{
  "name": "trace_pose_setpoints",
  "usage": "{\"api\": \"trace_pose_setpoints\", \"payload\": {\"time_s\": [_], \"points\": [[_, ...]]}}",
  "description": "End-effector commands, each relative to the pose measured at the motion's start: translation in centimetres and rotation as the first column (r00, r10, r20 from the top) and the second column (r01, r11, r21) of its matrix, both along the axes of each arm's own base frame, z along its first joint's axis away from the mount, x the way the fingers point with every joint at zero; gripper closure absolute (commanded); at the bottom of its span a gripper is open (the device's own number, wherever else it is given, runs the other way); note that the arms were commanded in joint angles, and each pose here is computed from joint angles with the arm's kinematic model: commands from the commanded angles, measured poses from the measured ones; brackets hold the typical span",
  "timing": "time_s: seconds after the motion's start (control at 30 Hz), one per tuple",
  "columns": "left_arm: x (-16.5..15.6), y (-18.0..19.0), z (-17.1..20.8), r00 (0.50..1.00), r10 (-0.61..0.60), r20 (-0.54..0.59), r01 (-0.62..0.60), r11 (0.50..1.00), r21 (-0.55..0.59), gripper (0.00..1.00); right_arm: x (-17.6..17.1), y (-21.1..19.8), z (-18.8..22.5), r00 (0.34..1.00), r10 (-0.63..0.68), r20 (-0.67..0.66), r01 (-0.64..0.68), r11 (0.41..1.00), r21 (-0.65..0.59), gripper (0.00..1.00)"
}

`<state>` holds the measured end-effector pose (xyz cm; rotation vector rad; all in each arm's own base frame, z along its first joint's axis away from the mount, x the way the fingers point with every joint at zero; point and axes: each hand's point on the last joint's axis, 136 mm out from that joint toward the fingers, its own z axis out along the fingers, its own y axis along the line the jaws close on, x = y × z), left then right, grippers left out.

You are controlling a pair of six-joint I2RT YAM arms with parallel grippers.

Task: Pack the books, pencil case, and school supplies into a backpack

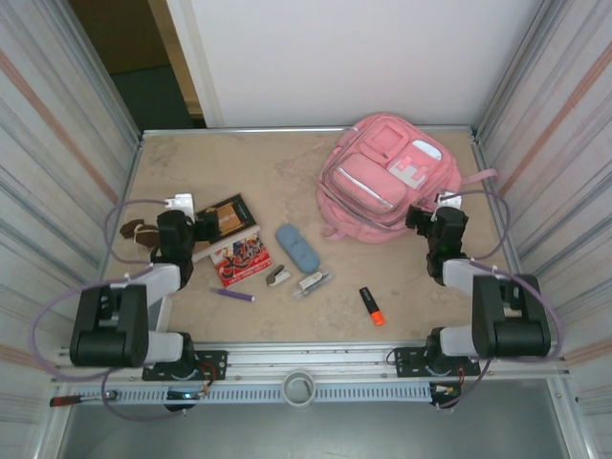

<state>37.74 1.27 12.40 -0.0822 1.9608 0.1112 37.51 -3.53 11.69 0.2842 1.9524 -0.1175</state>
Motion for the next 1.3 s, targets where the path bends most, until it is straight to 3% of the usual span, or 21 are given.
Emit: {"api": "trace_pose_setpoints", "payload": {"time_s": [0.0,0.1,0.27,0.4,0.6,0.73,0.87,1.07,1.27], "points": [[-1.0,0.2,2.1,0.999,0.033,-0.011,-0.033,0.997,-0.070,0.01,-1.8,-1.7,1.4,0.990,-0.135,-0.045,0.138,0.988,0.064,0.01],[-1.8,-0.9,3.8,1.000,0.012,0.005,-0.011,0.984,-0.175,0.01,-2.3,-2.3,2.3,0.976,-0.182,-0.119,0.201,0.965,0.170,0.01],[-2.4,-3.6,5.2,1.000,-0.004,-0.021,-0.005,0.911,-0.413,0.01,0.3,2.2,1.6,0.947,0.028,-0.320,0.090,0.933,0.349,0.01],[-2.8,-9.5,5.8,0.986,-0.148,-0.080,0.100,0.899,-0.426,0.01,1.6,1.3,-0.3,0.919,0.031,-0.393,0.149,0.895,0.421,0.00],[-4.6,-19.1,5.5,0.912,-0.368,-0.183,0.269,0.871,-0.412,0.01,3.6,-3.0,-1.9,0.906,-0.023,-0.422,0.264,0.809,0.524,0.06],[-5.7,-25.0,4.8,0.850,-0.472,-0.233,0.351,0.838,-0.417,0.01,5.2,-3.6,-4.3,0.892,0.024,-0.451,0.297,0.721,0.626,0.18],[-6.2,-29.7,3.9,0.799,-0.528,-0.288,0.394,0.821,-0.413,0.01,6.5,-2.7,-5.6,0.890,0.083,-0.448,0.281,0.673,0.684,0.35],[-5.8,-35.9,2.2,0.713,-0.601,-0.361,0.432,0.783,-0.448,0.01,7.9,-2.2,-5.6,0.904,0.110,-0.413,0.261,0.624,0.736,0.79],[-4.2,-39.7,-0.6,0.667,-0.613,-0.424,0.374,0.768,-0.520,0.01,7.1,-1.3,-3.9,0.941,0.088,-0.326,0.221,0.569,0.792,0.92]]}}
